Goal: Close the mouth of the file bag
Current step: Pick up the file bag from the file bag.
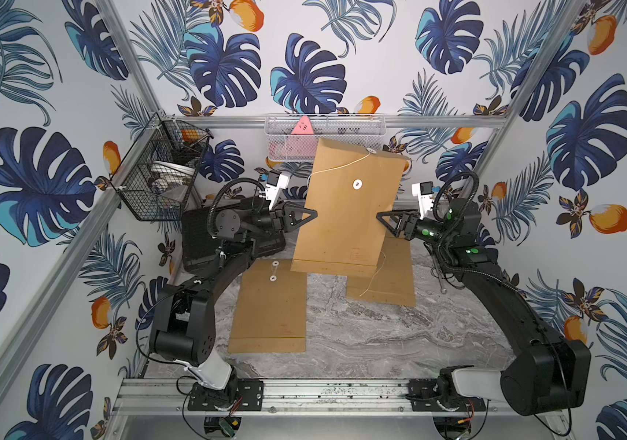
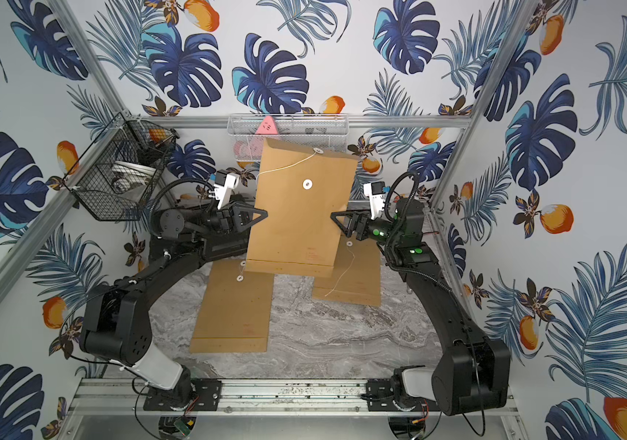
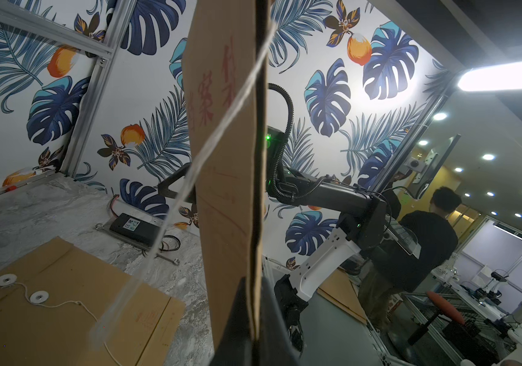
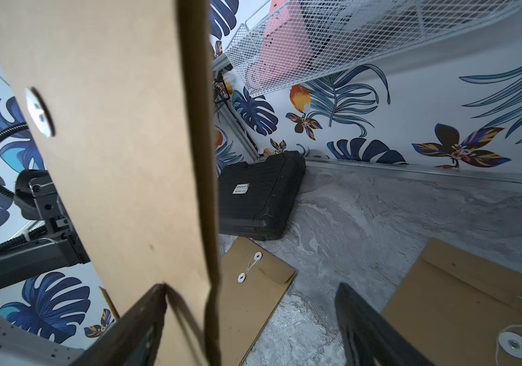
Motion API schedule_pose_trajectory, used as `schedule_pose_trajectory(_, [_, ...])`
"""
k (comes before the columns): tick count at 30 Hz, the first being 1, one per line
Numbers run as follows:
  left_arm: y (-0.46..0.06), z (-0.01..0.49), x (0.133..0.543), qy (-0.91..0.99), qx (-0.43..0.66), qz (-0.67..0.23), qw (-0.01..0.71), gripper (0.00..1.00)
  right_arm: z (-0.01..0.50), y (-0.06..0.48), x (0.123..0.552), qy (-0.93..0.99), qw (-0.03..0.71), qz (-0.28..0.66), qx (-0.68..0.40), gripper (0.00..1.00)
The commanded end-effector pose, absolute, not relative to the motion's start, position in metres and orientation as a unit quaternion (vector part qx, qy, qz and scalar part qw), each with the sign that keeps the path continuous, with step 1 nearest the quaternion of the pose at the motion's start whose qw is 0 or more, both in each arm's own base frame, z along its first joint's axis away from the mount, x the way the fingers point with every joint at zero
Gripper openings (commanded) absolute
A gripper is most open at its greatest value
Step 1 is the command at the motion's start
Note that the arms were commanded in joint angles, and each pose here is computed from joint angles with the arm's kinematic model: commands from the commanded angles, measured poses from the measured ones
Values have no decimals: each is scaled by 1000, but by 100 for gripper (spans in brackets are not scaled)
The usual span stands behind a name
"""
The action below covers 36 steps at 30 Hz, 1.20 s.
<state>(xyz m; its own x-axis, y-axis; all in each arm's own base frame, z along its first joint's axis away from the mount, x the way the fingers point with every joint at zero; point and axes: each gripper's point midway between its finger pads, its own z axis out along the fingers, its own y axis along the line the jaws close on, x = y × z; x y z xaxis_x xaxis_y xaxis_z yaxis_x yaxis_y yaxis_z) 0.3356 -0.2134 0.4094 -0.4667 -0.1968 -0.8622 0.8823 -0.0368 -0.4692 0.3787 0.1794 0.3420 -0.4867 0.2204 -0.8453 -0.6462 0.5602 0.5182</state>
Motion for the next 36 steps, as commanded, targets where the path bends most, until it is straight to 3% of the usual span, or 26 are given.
schedule_pose_trajectory(1, [-215, 415, 331, 549, 326, -643, 424, 0, 344, 188, 371, 723, 475, 474, -167, 84])
schedule_pose_trajectory(5, [-215, 413, 332, 552, 320, -645, 421, 0, 364, 204, 354, 682, 468, 528, -194, 79])
schedule_pose_trajectory(9, [-216, 408, 339, 569, 312, -633, 423, 0, 390, 212, 335, 629, 481, 570, -219, 67])
schedule_pose_trajectory(11, [-215, 402, 344, 587, 302, -619, 425, 0, 395, 216, 329, 616, 488, 573, -232, 57])
schedule_pose_trajectory(14, [-211, 390, 355, 631, 286, -571, 440, 0, 390, 216, 332, 621, 500, 556, -234, 29])
schedule_pose_trajectory(17, [-198, 381, 367, 685, 260, -499, 463, 25, 384, 212, 338, 630, 529, 517, -236, 12])
schedule_pose_trajectory(20, [-154, 379, 392, 733, 167, -415, 513, 41, 384, 203, 344, 629, 582, 448, -255, 0])
schedule_pose_trajectory(23, [-80, 361, 411, 811, 40, -243, 531, 47, 373, 191, 360, 659, 617, 343, -258, 0])
schedule_pose_trajectory(25, [-53, 360, 408, 832, 18, -157, 532, 48, 364, 190, 366, 671, 640, 246, -281, 0])
schedule_pose_trajectory(29, [-57, 373, 404, 825, 25, -167, 540, 49, 333, 197, 376, 666, 656, -1, -354, 0])
schedule_pose_trajectory(31, [-75, 382, 402, 807, 54, -217, 547, 50, 333, 205, 367, 647, 664, -2, -375, 0])
schedule_pose_trajectory(36, [-98, 399, 398, 776, 112, -267, 560, 53, 348, 216, 341, 623, 673, 136, -375, 0])
